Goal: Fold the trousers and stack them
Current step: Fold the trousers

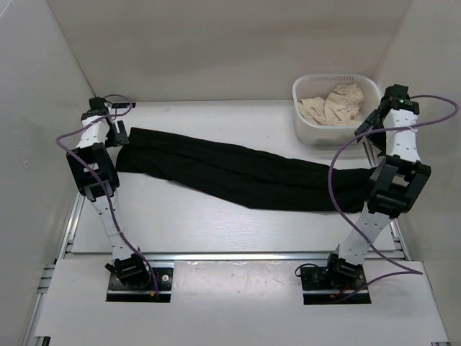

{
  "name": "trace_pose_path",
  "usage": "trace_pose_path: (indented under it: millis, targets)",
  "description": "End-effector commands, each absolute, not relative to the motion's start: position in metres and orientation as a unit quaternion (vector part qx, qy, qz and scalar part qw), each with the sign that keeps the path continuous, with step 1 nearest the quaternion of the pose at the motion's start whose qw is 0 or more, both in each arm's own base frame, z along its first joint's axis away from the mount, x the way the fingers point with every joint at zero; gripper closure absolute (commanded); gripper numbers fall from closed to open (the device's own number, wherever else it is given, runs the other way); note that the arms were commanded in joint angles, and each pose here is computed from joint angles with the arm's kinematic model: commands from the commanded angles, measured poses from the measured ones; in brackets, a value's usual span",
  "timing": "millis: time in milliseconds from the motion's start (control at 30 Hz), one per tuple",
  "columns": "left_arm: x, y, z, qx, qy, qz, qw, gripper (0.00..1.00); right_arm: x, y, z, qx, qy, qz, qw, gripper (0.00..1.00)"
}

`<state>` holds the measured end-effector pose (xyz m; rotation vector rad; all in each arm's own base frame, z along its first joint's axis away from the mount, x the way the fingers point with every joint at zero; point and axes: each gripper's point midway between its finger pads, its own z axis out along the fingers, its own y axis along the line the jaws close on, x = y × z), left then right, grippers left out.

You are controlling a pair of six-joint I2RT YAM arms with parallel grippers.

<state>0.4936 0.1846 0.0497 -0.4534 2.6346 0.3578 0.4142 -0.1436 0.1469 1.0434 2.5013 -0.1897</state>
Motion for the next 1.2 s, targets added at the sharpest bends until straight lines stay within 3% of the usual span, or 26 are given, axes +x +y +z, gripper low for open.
trace_pose_path:
  millis: [0, 167, 333, 433, 467, 500, 533, 567, 600, 633, 700, 867, 1067, 1167]
  targets:
    - [0.488, 0.147, 0.082, -0.141, 0.957, 0.043, 0.251, 0.00, 0.424, -0.162, 0.209, 0.348, 0.883, -0.099, 0.300, 0.10]
    - [0.476, 0.113, 0.041, -0.129, 0.975, -0.053, 0.173, 0.00, 0.422, -0.152, 0.207, 0.296, 0.904, -0.117, 0.286, 0.01]
    - [0.466, 0.108, 0.003, -0.132, 0.980, -0.064, 0.131, 0.02, 0.429, -0.105, 0.223, 0.214, 0.921, -0.073, 0.317, 0.01]
    - [0.460, 0.106, -0.002, -0.133, 0.982, -0.066, 0.120, 0.34, 0.419, -0.064, 0.224, 0.173, 0.931, -0.046, 0.319, 0.14]
    - [0.454, 0.104, -0.008, -0.134, 0.983, -0.067, 0.110, 0.53, 0.411, -0.051, 0.231, 0.160, 0.931, -0.036, 0.327, 0.21]
    - [0.450, 0.103, -0.011, -0.135, 0.983, -0.068, 0.103, 0.66, 0.399, -0.039, 0.213, 0.148, 0.940, -0.026, 0.306, 0.30]
    - [0.444, 0.102, -0.011, -0.136, 0.984, -0.069, 0.096, 0.81, 0.391, -0.019, 0.206, 0.144, 0.944, -0.006, 0.298, 0.51]
    - [0.436, 0.099, -0.013, -0.137, 0.984, -0.071, 0.086, 0.86, 0.378, -0.008, 0.208, 0.140, 0.942, 0.014, 0.303, 0.63]
    - [0.431, 0.098, -0.013, -0.137, 0.985, -0.072, 0.082, 0.86, 0.359, 0.013, 0.175, 0.128, 0.954, 0.047, 0.266, 0.73]
    - [0.426, 0.099, -0.007, -0.138, 0.985, -0.063, 0.083, 0.86, 0.346, 0.022, 0.170, 0.132, 0.954, 0.061, 0.261, 0.89]
    - [0.398, 0.104, -0.013, -0.147, 0.987, -0.046, 0.053, 0.86, 0.309, 0.038, 0.126, 0.122, 0.970, 0.059, 0.200, 1.00]
    - [0.339, 0.128, 0.005, -0.187, 0.982, -0.011, 0.031, 0.86, 0.265, 0.052, 0.071, 0.161, 0.974, 0.071, 0.142, 1.00]
    - [0.276, 0.131, 0.004, -0.207, 0.978, 0.023, -0.005, 0.86, 0.292, 0.037, 0.030, 0.183, 0.976, 0.021, 0.119, 1.00]
    - [0.255, 0.145, -0.001, -0.231, 0.972, 0.039, -0.015, 0.86, 0.292, 0.036, 0.010, 0.193, 0.979, 0.013, 0.071, 1.00]
